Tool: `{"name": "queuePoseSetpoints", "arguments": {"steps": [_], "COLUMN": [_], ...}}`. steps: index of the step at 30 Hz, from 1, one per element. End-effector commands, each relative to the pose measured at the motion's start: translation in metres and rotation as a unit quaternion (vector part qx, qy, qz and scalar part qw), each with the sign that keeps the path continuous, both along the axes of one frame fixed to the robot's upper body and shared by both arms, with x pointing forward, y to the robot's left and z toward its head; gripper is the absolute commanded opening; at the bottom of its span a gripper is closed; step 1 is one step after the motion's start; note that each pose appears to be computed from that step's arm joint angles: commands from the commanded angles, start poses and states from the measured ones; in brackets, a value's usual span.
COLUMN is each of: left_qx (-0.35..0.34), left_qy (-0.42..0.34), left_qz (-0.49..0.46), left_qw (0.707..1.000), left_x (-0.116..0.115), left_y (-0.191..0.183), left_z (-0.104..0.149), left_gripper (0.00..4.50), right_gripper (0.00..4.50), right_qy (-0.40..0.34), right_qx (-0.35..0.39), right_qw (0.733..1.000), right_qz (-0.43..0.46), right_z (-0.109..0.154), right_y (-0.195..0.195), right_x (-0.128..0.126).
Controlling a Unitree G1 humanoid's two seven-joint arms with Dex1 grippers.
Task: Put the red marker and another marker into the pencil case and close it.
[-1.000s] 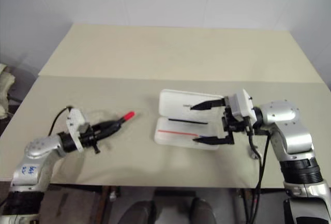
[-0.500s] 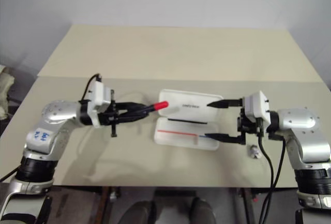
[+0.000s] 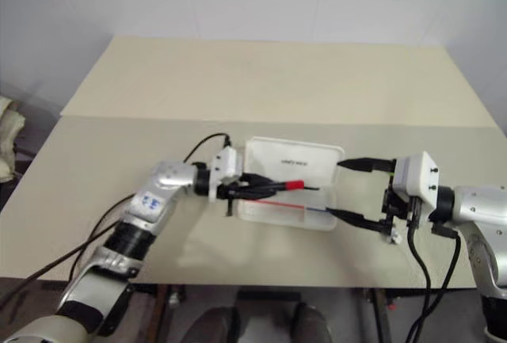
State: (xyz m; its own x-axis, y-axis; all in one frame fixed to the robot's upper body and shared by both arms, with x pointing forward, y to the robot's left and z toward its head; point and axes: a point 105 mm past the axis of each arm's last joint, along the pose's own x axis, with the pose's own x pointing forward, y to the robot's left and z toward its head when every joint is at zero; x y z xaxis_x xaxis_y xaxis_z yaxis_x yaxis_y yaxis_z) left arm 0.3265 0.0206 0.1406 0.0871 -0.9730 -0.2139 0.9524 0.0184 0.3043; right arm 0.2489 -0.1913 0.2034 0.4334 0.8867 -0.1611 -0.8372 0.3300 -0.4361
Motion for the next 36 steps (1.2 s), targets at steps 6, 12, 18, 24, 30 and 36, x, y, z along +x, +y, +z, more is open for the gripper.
{"name": "queuePoseSetpoints", "arguments": {"steps": [6, 12, 18, 24, 30, 36], "left_qx": [-0.006, -0.006, -0.017, -0.032, -0.076, -0.133], "left_qy": [-0.026, -0.016, -0.016, -0.024, -0.01, -0.01], "left_qz": [-0.016, -0.022, -0.03, -0.041, -0.053, -0.056], "left_qw": [1.0, 1.0, 0.999, 0.998, 0.996, 0.99], "left_x": [0.007, 0.008, 0.005, 0.0, -0.01, -0.02], "left_y": [-0.019, -0.023, -0.025, -0.024, -0.022, -0.004], "left_z": [0.004, -0.001, 0.003, 0.011, 0.029, 0.061], "left_gripper": [0.81, 1.09, 3.02, 4.39, 4.39, 4.39], "right_gripper": [4.5, 4.5, 4.5, 4.5, 4.5, 4.5], "right_qy": [-0.029, -0.031, -0.032, -0.032, -0.026, 0.013], "right_qx": [0.01, 0.016, 0.019, 0.023, 0.056, 0.049], "right_qw": [0.999, 0.999, 0.999, 0.999, 0.997, 0.987], "right_qz": [-0.019, -0.026, -0.029, -0.025, -0.046, -0.151], "right_z": [0.013, 0.012, 0.011, 0.01, 0.013, 0.005], "right_y": [0.002, 0.005, 0.007, 0.009, 0.004, -0.033], "right_x": [-0.01, -0.012, -0.01, -0.006, 0.006, 0.032]}}
